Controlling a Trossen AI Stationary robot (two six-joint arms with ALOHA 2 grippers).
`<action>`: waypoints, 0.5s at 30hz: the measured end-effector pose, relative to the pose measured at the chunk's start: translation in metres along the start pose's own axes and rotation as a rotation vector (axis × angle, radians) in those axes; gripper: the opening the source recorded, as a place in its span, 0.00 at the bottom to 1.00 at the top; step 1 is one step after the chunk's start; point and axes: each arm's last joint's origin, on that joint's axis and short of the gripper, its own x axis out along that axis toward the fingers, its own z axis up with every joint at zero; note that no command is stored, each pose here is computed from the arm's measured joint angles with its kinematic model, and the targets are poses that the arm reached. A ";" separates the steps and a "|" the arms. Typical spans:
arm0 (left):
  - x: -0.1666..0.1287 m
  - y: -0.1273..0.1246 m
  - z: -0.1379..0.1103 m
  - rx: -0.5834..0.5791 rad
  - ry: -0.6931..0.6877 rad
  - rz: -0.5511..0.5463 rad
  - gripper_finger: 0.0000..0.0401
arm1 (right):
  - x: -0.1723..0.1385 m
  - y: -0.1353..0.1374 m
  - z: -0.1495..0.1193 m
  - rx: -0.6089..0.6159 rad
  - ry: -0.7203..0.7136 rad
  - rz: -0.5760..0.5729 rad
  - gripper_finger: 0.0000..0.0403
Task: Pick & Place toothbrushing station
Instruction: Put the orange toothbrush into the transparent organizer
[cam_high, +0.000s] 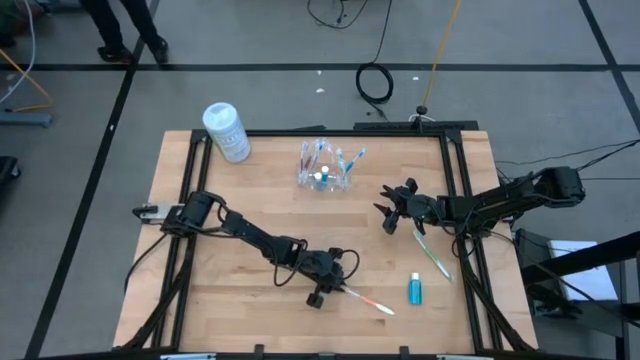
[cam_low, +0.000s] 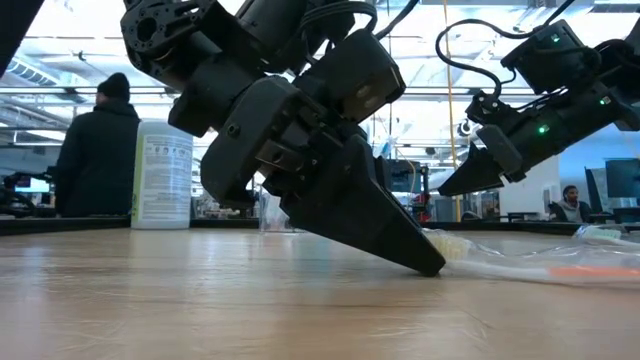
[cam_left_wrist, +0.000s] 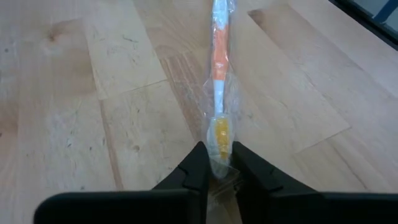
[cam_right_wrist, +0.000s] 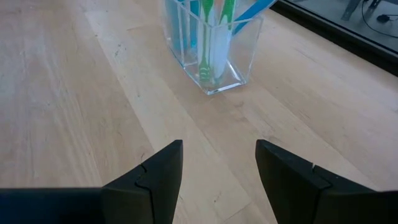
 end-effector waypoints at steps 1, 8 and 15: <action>0.000 0.000 0.000 0.001 0.000 0.000 0.12 | 0.000 0.000 0.000 0.000 0.000 0.000 0.49; -0.018 0.000 0.012 0.054 0.042 0.034 0.14 | 0.000 0.000 -0.001 -0.005 0.011 -0.003 0.49; -0.077 0.000 0.043 0.154 0.170 0.253 0.12 | 0.000 0.000 -0.001 -0.005 0.012 -0.004 0.49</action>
